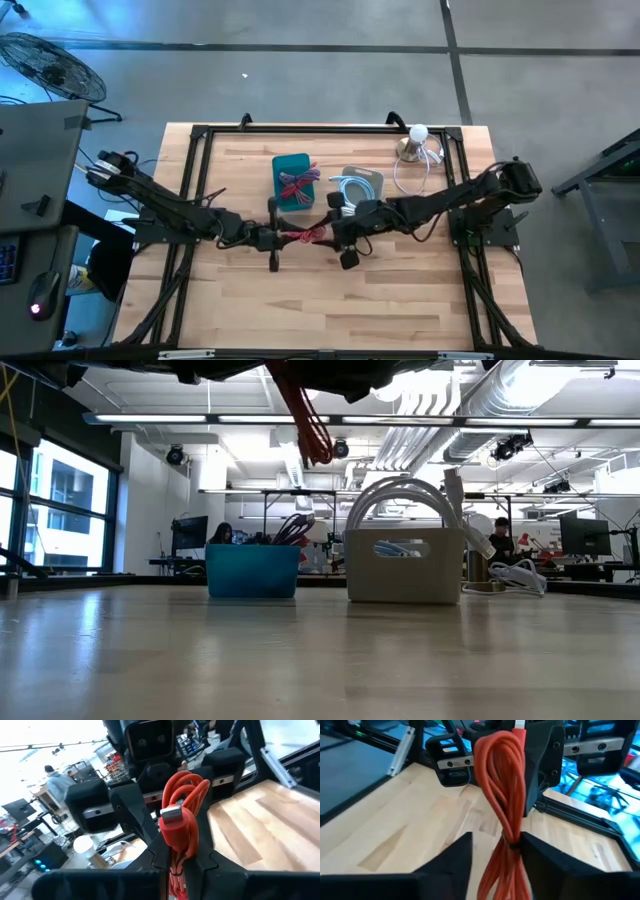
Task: Pick & Place USB Port
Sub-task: Put the red charger cable into the blue bin
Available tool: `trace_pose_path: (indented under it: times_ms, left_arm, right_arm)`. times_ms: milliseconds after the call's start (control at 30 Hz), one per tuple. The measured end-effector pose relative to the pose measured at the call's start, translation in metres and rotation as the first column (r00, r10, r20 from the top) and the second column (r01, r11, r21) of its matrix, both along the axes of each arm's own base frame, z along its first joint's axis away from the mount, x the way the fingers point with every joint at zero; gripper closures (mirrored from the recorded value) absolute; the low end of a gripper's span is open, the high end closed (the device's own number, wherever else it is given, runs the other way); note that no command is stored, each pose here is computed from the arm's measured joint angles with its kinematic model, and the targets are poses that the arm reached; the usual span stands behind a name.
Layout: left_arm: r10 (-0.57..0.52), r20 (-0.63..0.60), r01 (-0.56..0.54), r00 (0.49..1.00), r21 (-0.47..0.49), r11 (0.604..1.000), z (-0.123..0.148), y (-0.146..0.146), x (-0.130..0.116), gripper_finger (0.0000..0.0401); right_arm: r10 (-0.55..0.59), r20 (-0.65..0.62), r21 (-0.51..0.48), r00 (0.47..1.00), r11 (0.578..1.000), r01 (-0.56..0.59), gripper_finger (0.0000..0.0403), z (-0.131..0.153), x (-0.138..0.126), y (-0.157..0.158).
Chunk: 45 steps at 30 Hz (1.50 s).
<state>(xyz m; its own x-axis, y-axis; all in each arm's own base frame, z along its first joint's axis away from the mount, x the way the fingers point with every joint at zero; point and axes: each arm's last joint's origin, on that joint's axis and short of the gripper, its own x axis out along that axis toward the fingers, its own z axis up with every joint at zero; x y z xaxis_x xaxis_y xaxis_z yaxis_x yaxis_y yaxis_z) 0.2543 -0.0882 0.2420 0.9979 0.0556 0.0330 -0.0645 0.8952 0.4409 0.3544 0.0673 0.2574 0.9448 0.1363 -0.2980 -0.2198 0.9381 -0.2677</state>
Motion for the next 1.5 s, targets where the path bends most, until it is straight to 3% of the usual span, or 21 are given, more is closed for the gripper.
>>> trace_pose_path:
  times_ms: [267,533,700,833,1100,1500]
  left_arm:
    - [0.157,-0.078,-0.150,0.985,0.087,0.985,0.012,0.012,-0.020,0.0382]
    - [0.360,-0.175,-0.322,0.916,0.212,0.923,0.023,0.032,-0.051,0.0382]
    - [0.448,-0.240,-0.389,0.861,0.257,0.885,0.021,0.057,-0.058,0.0382]
    - [0.442,-0.301,-0.386,0.845,0.229,0.894,0.017,0.081,-0.056,0.0382]
    - [0.352,-0.385,-0.351,0.853,0.076,0.933,0.004,0.119,-0.056,0.0377]
    - [0.265,-0.396,-0.297,0.879,-0.022,0.955,-0.029,0.136,-0.052,0.0383]
  right_arm:
    - [-0.055,-0.032,-0.041,0.998,0.998,0.054,0.0174,0.004,-0.009,0.010]
    - [-0.052,-0.053,-0.062,0.997,0.997,0.048,0.0167,0.005,-0.016,0.021]
    - [-0.063,-0.044,-0.065,0.997,0.996,0.060,0.0167,0.006,-0.016,0.023]
    - [-0.064,-0.043,-0.065,0.997,0.996,0.061,0.0167,0.006,-0.016,0.022]
    - [-0.063,-0.044,-0.063,0.997,0.996,0.060,0.0167,0.006,-0.016,0.023]
    - [-0.064,-0.046,-0.062,0.997,0.996,0.061,0.0167,0.006,-0.016,0.022]
